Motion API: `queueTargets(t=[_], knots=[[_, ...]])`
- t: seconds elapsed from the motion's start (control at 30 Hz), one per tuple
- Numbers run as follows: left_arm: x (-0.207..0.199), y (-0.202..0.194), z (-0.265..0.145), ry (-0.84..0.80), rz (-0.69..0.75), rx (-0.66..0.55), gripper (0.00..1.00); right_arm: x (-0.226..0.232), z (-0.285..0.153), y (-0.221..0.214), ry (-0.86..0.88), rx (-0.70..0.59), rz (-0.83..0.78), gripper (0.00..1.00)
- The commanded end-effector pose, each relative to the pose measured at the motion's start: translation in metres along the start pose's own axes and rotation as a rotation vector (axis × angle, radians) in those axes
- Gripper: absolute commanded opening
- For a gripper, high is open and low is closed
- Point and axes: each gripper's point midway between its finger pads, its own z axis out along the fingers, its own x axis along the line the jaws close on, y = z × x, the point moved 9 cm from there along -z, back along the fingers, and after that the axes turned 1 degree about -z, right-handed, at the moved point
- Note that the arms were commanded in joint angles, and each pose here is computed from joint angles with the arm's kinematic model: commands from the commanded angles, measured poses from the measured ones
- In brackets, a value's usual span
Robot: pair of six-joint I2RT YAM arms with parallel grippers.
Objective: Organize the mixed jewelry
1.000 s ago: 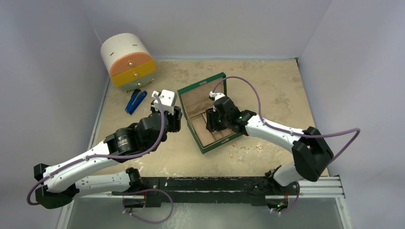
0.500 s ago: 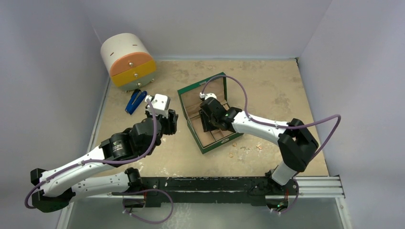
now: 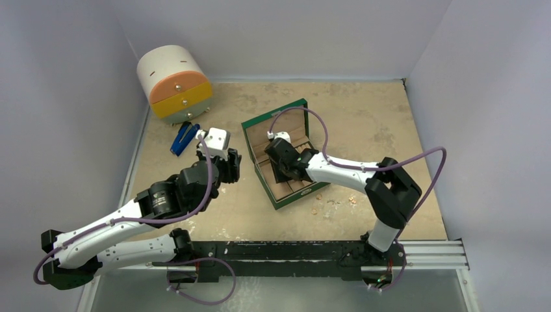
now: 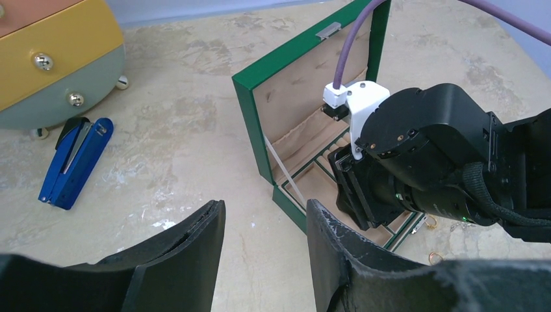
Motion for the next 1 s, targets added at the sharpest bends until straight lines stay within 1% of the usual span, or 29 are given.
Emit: queueTargets(t=[0.0,0.23,0.57,0.77,0.97], knots=[[0.002,0.003,0.0,0.017,-0.013,-0.027,0.49,0.007,0.008,-0.003,-0.002,0.021,0.02,0.37],[0.003,0.003,0.0,0.025,-0.013,-0.027,0.49,0.007,-0.009,0.009,0.004,-0.028,0.046,0.37],[0.001,0.002,0.001,0.024,-0.008,-0.019,0.48,-0.004,-0.062,0.023,0.047,-0.127,0.087,0.4],[0.001,0.001,0.002,0.042,-0.009,-0.022,0.47,-0.028,-0.098,0.023,0.001,-0.232,0.105,0.43],[0.004,0.002,0.002,0.07,-0.013,-0.03,0.46,-0.068,-0.118,0.013,-0.122,-0.287,0.158,0.44]])
